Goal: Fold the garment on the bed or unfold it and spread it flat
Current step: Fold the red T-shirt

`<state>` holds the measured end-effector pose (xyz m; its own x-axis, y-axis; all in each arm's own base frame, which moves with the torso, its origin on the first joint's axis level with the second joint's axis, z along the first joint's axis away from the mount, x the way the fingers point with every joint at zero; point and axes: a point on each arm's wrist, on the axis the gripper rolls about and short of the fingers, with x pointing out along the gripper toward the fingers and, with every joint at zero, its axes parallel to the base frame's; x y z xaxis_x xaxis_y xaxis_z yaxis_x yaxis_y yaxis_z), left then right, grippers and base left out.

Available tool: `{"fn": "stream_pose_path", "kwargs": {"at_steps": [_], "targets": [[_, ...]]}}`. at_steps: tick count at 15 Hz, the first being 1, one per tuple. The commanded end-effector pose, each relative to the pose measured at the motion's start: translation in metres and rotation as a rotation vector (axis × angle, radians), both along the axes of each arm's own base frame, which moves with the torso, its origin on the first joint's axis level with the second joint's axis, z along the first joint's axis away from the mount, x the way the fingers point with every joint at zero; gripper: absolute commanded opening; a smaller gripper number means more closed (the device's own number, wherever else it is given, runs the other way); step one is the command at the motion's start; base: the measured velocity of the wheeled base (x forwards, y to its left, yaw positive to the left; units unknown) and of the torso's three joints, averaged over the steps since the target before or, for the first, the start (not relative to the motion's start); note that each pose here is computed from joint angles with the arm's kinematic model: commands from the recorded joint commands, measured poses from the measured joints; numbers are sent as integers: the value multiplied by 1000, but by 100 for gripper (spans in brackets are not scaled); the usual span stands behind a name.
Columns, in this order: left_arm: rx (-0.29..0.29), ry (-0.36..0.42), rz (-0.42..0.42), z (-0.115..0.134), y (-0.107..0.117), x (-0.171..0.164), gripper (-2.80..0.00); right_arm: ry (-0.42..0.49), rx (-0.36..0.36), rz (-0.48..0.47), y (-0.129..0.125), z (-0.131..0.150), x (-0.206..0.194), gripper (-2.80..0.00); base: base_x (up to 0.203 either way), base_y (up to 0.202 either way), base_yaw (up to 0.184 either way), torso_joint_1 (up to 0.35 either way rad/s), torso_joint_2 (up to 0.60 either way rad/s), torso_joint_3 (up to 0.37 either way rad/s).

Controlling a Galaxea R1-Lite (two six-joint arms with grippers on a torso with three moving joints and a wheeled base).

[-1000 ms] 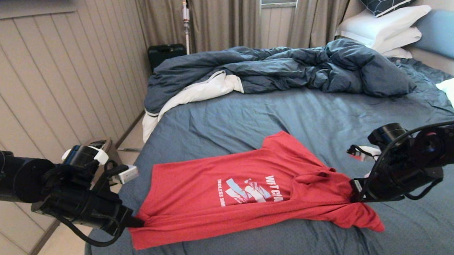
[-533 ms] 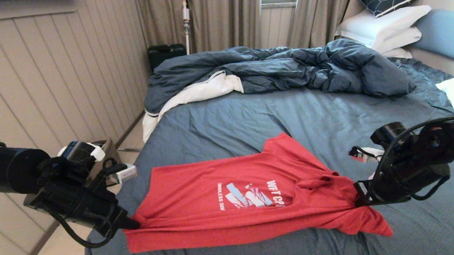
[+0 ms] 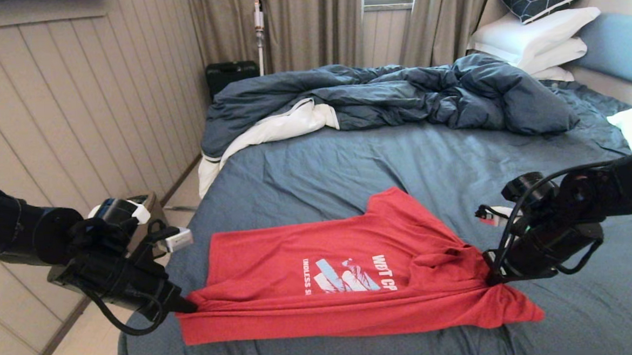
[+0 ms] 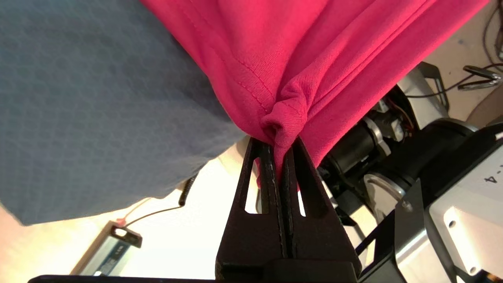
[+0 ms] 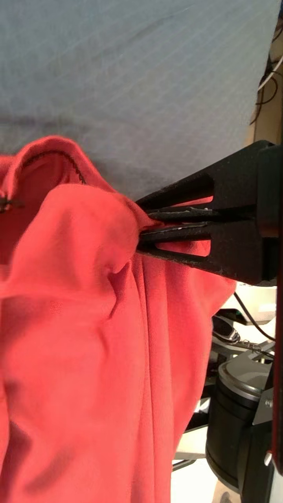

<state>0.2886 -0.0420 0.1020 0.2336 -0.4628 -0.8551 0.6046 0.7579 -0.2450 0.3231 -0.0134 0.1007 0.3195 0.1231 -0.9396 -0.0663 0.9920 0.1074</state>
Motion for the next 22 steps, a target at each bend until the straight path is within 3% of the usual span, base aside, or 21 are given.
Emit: {"fn": "stream_pose_path", "kwargs": {"at_steps": [1,3,4,5,6,10,14,18,19,22], "targets": [[-2,18,-1,-4,1,-2,-280,24,2,4,1,-7,1,-280,0,0,0,0,0,0],[-4,16,1,-3,2,-3,-280,21,1,1,1,-6,1,-280,0,0,0,0,0,0],[0,21,2,-4,2,-6,0,19,3,1,1,-5,0,-280,0,0,0,0,0,0],[4,20,1,-3,3,-10,0,21,2,2,1,-4,-2,-54,0,0,0,0,0,0],[2,9,1,-2,3,-12,0,17,4,1,1,-3,-3,0,0,0,0,0,0,0],[-13,-63,11,14,6,-20,0,-33,1,-1,0,13,-10,0,0,0,0,0,0,0],[-31,-115,55,26,15,-5,0,-128,-4,-27,-7,43,-20,0,0,0,0,0,0,0],[-81,-111,187,30,23,33,0,-232,16,-69,-12,68,-5,0,0,0,0,0,0,0],[-96,-103,225,30,25,44,-280,-233,27,-89,-12,66,4,-280,0,0,0,0,0,0],[-154,-100,322,34,26,73,-280,-251,60,-114,-8,63,35,-280,0,0,0,0,0,0]]}}
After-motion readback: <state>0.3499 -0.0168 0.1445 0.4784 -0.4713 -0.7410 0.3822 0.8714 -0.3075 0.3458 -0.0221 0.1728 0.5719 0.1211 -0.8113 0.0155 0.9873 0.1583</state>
